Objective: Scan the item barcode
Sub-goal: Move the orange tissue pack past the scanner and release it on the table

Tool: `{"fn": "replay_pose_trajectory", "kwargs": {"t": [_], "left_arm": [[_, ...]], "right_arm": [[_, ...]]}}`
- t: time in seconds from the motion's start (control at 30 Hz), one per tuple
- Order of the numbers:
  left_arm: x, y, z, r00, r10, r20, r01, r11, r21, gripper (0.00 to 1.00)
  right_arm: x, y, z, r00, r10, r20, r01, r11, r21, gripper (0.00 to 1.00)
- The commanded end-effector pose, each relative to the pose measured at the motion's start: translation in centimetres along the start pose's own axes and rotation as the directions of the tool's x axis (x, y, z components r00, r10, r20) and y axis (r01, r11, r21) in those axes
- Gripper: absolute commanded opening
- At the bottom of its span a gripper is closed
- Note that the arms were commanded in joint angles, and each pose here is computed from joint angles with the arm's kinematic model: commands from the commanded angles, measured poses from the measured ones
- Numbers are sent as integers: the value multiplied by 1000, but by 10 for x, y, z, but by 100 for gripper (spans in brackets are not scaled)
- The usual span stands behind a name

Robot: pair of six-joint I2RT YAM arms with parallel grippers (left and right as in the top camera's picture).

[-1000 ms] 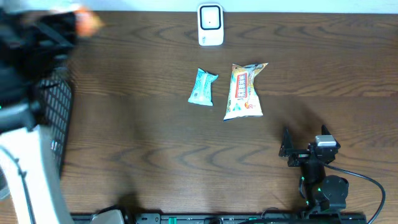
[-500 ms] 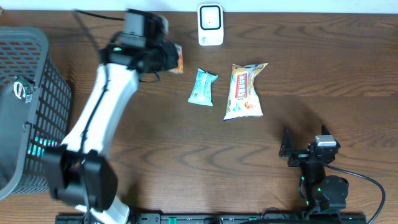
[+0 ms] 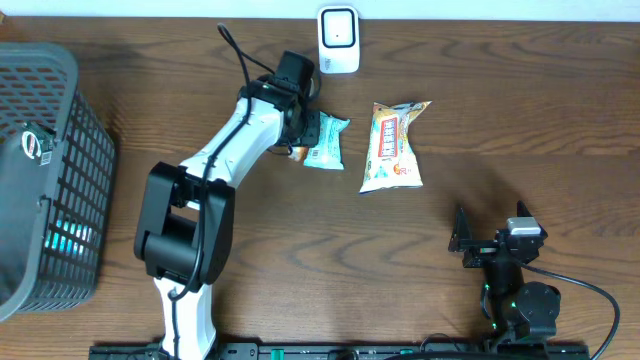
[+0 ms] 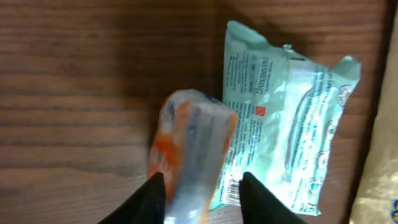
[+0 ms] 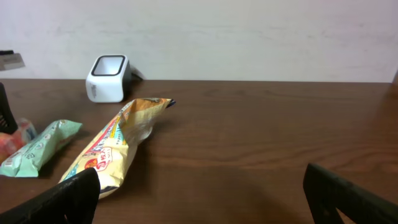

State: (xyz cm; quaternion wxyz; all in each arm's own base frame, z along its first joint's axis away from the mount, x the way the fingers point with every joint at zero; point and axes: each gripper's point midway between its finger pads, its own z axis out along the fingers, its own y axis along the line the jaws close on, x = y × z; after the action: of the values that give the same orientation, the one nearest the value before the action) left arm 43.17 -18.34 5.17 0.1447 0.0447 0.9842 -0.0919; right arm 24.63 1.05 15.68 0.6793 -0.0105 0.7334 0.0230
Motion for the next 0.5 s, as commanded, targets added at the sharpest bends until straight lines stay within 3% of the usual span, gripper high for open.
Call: {"fn": "replay_pose_trajectory", "kwargs": {"t": [0.0,0.23,0.47], "left_arm": [[-7,4,-8,1000,7,30,-7,1000,-15,43],[-36,7,-65,985,38,169,-40,999,3,44],[-70,45,-212,874,-43,485,43,999,11,45]], "right_arm": [[1,1,0,1000,10,-1,-10,1000,-1,99],[1,0,0,1000,10,0,-10,1000,0,99],[1,1,0,1000,10,-1,-10,1000,-1,99]]}}
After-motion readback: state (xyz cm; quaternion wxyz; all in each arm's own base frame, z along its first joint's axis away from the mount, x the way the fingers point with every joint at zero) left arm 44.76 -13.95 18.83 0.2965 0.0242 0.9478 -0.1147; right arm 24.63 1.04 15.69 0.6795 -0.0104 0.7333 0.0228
